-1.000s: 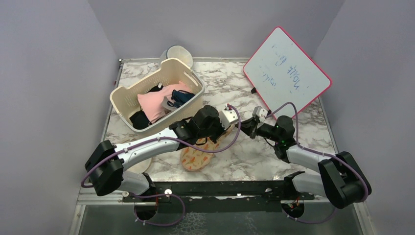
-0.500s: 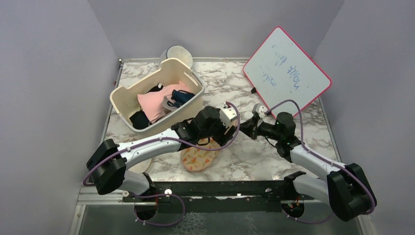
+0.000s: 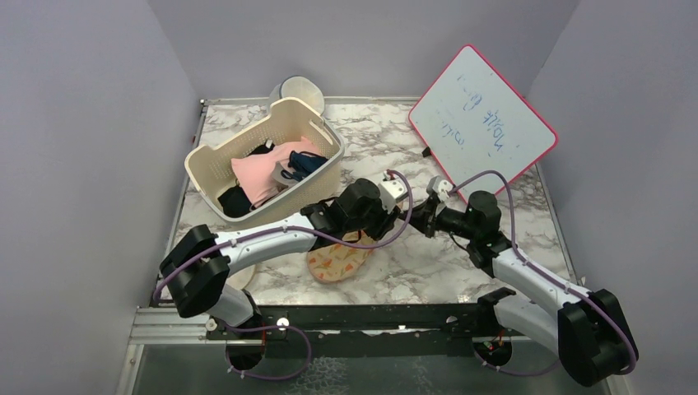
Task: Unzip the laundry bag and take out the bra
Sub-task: Unzip the laundry bag at the center of the board.
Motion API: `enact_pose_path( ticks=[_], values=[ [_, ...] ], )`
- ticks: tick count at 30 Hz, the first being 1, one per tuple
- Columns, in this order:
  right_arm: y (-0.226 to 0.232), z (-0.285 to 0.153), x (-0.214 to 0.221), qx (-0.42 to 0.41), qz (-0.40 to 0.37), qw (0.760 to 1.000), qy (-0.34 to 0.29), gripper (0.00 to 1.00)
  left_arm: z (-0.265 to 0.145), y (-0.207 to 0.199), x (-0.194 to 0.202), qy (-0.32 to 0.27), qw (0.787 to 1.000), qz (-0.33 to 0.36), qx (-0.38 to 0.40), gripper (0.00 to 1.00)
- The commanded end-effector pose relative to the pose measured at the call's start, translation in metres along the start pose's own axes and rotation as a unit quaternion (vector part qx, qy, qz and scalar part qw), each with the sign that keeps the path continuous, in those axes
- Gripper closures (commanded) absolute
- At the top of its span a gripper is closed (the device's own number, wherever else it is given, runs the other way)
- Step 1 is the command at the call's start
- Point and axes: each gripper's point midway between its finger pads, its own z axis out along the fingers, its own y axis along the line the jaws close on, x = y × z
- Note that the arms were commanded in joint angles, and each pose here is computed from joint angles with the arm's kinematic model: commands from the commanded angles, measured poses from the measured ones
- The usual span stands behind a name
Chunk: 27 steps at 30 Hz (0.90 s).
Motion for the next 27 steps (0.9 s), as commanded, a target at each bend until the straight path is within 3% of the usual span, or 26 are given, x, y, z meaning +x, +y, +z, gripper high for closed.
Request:
enact_pose_path(
  ticks=[1, 4, 10, 23, 27],
  values=[
    [0.001, -0.002, 0.003, 0.005, -0.001, 1.000, 0.009, 0.99, 0.005, -0.003, -0.025, -0.028, 1.000, 0.010, 0.003, 0.77],
    [-0.013, -0.004, 0.002, 0.041, 0.004, 0.999, 0.024, 0.99, 0.004, -0.004, -0.024, -0.023, 0.999, 0.027, 0.008, 0.90],
    [-0.032, -0.005, 0.001, 0.090, 0.027, 0.994, 0.049, 0.99, -0.008, -0.013, -0.020, -0.022, 0.996, 0.078, 0.036, 1.00],
    [-0.075, -0.004, 0.014, 0.145, 0.049, 0.984, 0.093, 0.99, -0.028, -0.032, -0.007, -0.020, 0.991, 0.112, 0.073, 1.00],
    [-0.083, 0.000, 0.010, 0.145, 0.051, 0.985, 0.077, 0.99, -0.026, -0.029, 0.001, -0.011, 0.992, 0.104, 0.065, 1.00]
  ],
)
